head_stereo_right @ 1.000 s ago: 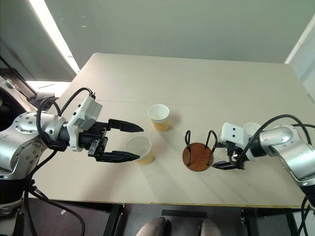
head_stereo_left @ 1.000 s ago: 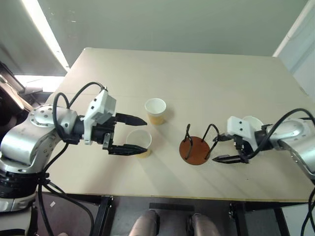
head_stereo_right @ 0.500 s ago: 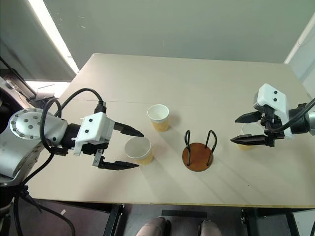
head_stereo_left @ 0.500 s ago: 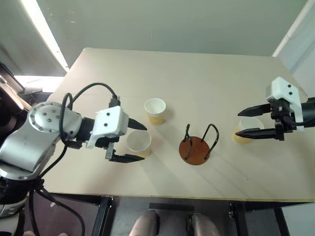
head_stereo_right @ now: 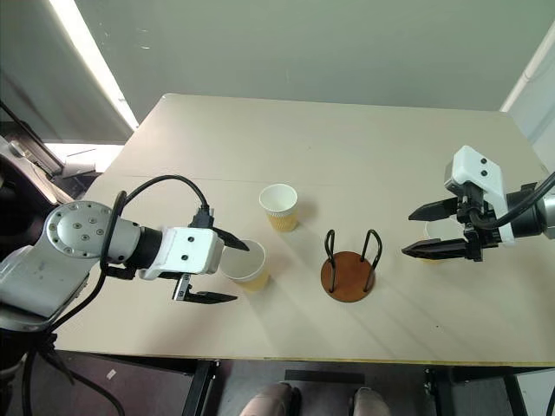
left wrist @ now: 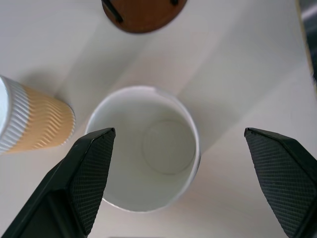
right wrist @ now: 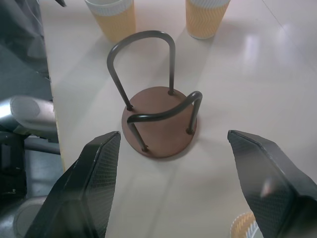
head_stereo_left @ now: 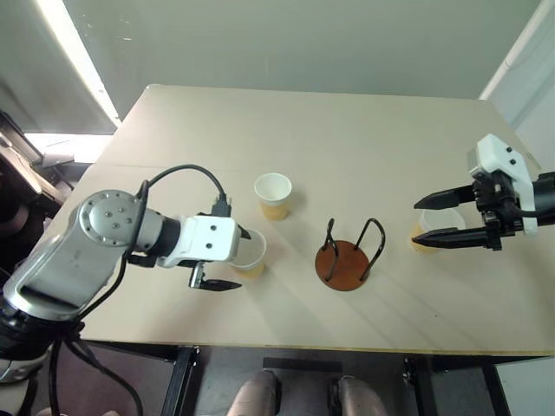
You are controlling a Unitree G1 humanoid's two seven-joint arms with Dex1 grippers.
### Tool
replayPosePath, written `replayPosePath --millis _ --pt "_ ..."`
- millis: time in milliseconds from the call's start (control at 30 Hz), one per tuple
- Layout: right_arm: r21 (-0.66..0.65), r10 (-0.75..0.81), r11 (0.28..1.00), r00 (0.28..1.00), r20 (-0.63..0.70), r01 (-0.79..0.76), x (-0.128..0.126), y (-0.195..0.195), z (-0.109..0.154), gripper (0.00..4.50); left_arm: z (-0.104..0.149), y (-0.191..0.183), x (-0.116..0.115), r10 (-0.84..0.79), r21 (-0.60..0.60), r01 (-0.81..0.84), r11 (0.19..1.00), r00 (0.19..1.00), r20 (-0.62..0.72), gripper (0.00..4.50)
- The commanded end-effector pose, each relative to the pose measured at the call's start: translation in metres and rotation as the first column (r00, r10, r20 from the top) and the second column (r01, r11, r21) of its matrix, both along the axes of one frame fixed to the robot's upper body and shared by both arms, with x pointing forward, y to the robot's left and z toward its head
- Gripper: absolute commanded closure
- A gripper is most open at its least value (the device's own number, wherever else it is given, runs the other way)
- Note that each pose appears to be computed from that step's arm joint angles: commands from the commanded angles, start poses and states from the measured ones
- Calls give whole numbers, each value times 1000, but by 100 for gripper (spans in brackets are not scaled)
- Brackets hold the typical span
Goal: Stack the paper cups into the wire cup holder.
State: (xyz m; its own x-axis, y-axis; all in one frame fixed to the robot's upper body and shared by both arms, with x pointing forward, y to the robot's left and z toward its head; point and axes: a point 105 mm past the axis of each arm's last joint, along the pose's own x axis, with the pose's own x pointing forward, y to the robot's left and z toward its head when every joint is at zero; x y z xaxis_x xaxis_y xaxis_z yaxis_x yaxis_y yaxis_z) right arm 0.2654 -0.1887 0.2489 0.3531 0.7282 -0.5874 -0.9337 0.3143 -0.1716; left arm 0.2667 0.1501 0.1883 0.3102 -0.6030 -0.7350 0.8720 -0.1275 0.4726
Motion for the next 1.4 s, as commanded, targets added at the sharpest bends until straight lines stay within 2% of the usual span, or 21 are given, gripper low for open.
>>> replayPosePath --millis 33,467,600,833,900,1033,1267,1400 --pt "-6 15 1000 999 35 -15 -3 3 8 94 3 -2 2 -29 26 28 999 999 35 0" --pt "11 7 1000 999 52 -7 -3 5 7 94 -19 -13 10 -113 51 112 992 993 18 0" --pt "23 9 1000 996 89 -11 0 7 10 87 -22 -12 11 -144 68 143 987 989 16 132" --pt "37 -18 999 992 129 13 8 3 16 87 -8 -15 16 -160 11 160 987 987 6 397" --pt "38 -22 999 989 143 17 9 2 17 87 -4 -16 17 -166 -1 166 986 986 7 446" --pt "45 -37 999 984 173 30 12 2 20 87 10 -21 11 -209 -51 208 977 977 -27 446" --pt "96 -70 994 976 204 52 10 -4 28 87 61 -42 11 -289 -197 283 939 957 -2 446" --pt "128 -87 990 979 186 63 3 -12 26 87 85 -54 11 -344 -228 339 913 939 19 446"
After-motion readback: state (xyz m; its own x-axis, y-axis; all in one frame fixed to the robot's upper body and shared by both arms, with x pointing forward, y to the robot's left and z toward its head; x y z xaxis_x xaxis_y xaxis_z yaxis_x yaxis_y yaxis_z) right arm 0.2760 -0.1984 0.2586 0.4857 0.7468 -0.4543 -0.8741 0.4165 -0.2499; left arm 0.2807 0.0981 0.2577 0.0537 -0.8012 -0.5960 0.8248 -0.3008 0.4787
